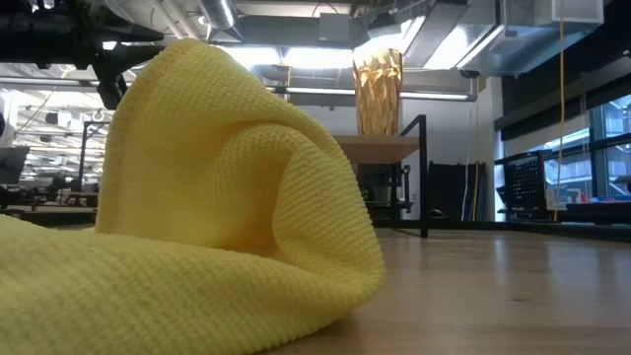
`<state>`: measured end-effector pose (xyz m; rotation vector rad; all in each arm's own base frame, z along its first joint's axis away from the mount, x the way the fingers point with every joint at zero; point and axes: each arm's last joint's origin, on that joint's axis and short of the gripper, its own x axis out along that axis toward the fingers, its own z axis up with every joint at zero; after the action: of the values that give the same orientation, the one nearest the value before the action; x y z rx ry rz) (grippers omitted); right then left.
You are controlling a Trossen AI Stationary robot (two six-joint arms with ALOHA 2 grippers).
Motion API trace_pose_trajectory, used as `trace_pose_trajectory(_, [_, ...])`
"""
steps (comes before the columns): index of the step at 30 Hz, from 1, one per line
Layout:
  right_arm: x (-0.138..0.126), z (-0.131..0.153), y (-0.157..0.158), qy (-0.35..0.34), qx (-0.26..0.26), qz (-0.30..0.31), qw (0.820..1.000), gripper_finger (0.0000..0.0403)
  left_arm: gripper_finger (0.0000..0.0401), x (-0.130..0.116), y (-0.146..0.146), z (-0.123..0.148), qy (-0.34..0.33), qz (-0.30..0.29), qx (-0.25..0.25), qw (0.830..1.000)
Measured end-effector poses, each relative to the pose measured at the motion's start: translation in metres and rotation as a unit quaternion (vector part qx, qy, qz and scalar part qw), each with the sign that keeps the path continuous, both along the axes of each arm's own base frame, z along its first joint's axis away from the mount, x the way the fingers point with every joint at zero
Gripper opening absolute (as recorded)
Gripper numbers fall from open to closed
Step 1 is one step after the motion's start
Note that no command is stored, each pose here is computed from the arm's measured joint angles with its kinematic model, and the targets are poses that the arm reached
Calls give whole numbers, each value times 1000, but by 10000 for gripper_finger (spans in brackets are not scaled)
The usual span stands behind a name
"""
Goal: Stack small to large cups/mugs on shelf
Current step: Put the green cup on the shelf
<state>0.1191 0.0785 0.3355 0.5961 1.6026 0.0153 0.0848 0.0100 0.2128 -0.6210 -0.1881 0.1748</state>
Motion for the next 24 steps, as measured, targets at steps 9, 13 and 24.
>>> trace_pose_trajectory(9, [28, -25, 61, -60, -66, 81, 993, 53, 71, 0, 1, 0, 4, 14, 11, 1000])
trace_pose_trajectory(13, [35, -34, 73, -69, -91, 64, 991, 53, 71, 0, 1, 0, 5, 20, 11, 1000])
trace_pose_trajectory(24, [42, -58, 109, -39, -104, 35, 993, 144, 71, 0, 1, -1, 11, 19, 11, 1000])
